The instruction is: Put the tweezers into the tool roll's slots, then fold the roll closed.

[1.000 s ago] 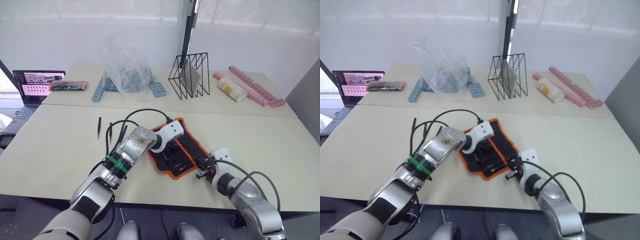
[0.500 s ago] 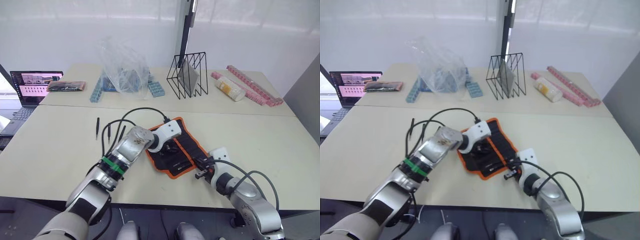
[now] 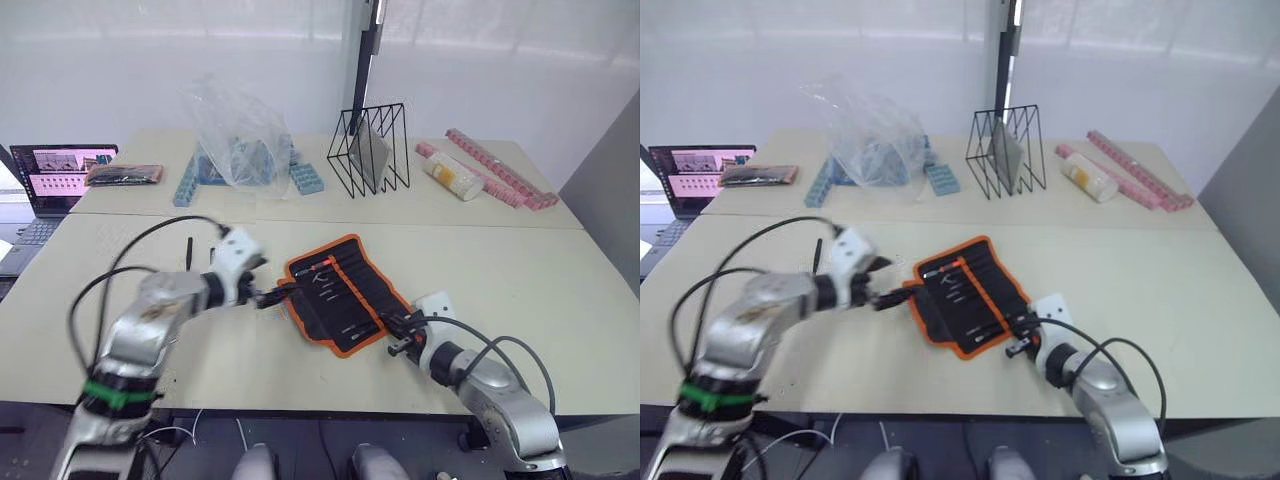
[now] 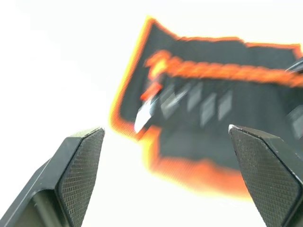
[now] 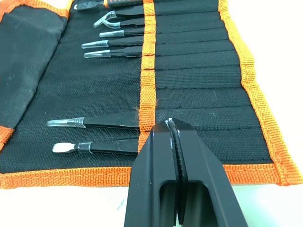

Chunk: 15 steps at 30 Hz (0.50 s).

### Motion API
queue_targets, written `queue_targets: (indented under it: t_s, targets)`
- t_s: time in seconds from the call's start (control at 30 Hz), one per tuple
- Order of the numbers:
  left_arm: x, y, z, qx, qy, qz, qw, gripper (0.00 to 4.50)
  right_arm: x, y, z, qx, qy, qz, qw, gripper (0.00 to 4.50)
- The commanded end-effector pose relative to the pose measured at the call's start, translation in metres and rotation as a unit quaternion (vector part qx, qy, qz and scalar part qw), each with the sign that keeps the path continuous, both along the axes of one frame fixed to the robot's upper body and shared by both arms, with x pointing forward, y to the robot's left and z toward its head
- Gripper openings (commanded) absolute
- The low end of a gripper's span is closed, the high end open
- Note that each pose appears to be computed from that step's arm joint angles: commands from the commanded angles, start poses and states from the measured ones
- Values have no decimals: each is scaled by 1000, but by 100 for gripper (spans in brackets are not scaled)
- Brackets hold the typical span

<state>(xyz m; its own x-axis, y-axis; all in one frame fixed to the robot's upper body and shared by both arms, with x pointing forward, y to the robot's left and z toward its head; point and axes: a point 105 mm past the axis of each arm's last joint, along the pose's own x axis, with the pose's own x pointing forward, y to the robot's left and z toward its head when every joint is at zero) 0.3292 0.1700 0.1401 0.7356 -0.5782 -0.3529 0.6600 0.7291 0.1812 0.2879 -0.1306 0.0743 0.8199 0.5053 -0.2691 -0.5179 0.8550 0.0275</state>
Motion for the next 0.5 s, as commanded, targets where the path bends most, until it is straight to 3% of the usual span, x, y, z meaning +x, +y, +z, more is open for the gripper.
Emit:
queue_targets:
  t_s: [0.03, 0.2, 0.4, 0.5]
  targets:
    - [-15, 42, 14, -8, -39, 73, 997, 445, -3, -5, -15, -8, 28, 0, 1000, 0]
    - [-65, 116, 0, -11, -33, 209, 977, 445, -4, -11, -17, -12, 30, 0, 999, 0]
    - [-102, 146, -10, -26, -36, 290, 956, 445, -5, -14, -19, -14, 34, 7, 999, 0]
    - [-131, 161, -20, -35, -42, 355, 933, 445, -5, -15, -20, -17, 36, 12, 999, 0]
